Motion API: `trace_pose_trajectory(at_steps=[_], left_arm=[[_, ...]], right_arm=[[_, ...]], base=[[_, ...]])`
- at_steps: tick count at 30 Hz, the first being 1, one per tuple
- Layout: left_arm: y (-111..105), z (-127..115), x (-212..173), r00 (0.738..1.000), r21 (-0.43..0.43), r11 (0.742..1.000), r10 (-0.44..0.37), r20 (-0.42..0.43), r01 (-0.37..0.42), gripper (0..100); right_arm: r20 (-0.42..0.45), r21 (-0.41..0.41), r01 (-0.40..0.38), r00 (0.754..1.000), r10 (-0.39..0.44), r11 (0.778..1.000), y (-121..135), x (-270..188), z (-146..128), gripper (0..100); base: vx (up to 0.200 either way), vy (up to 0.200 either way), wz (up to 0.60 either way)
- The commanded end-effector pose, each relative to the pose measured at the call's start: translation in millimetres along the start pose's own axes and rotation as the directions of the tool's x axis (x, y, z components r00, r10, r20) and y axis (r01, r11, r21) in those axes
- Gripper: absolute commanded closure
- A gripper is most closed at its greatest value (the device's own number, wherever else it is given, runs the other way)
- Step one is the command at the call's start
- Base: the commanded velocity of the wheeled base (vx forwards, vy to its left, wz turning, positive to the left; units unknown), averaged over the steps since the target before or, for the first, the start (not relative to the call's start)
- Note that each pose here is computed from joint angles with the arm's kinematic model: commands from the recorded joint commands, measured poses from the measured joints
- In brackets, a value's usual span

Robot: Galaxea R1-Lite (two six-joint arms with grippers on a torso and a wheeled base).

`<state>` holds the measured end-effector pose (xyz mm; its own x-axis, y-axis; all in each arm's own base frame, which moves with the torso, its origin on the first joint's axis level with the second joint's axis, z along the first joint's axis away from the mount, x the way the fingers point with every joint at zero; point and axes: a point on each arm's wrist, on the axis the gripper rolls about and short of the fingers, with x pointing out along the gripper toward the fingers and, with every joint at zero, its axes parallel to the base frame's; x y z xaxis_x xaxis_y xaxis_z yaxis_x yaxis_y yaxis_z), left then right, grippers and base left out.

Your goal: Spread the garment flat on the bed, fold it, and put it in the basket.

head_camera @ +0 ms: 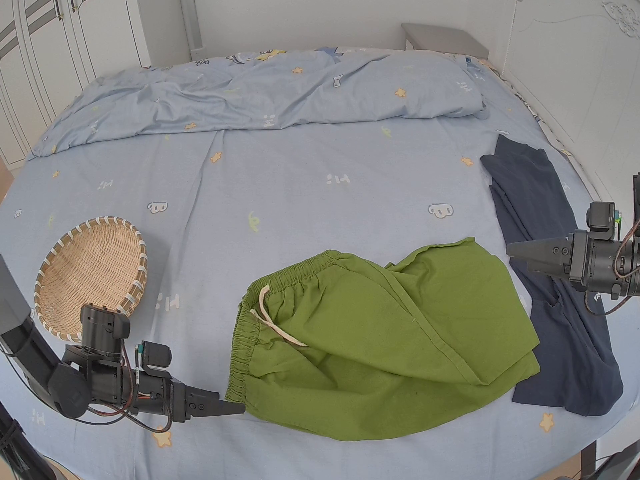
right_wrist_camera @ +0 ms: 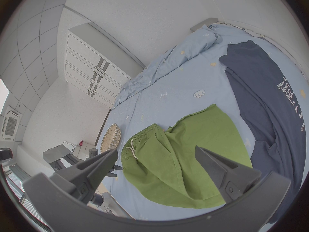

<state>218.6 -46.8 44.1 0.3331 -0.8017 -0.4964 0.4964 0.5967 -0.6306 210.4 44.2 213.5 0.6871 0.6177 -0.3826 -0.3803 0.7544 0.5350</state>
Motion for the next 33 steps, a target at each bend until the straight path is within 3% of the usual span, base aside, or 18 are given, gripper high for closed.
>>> trace_pose_trajectory(at_steps=[1,18,28,29,33], left_arm=[[15,-10,22,0.998,-0.047,0.999,-0.014,-0.069,0.01,0],[16,3,29,0.998,-0.008,0.999,-0.038,0.044,0.038,0],[18,-1,31,0.998,-0.021,0.999,-0.041,0.048,0.043,0],[17,-1,31,0.998,-0.021,0.999,-0.042,0.047,0.043,100],[15,-1,32,0.998,-0.01,0.999,-0.049,0.049,0.049,100]], right_arm=[[0.0,0.002,0.0,1.0,0.0,1.0,-1,-1,-2,0],[-0.004,0.002,-0.001,1.0,0.001,1.0,0,-1,-3,0],[-0.005,0.004,0.003,1.0,-0.003,1.0,-1,0,-2,0],[-0.005,0.004,0.003,1.0,-0.003,1.0,-1,0,-2,0],[-0.005,0.004,0.003,1.0,-0.003,1.0,-1,0,-2,0]], base=[[0.0,0.0,0.0],[0.0,0.0,0.0],[0.0,0.0,0.0],[0.0,0.0,0.0],[0.0,0.0,0.0]])
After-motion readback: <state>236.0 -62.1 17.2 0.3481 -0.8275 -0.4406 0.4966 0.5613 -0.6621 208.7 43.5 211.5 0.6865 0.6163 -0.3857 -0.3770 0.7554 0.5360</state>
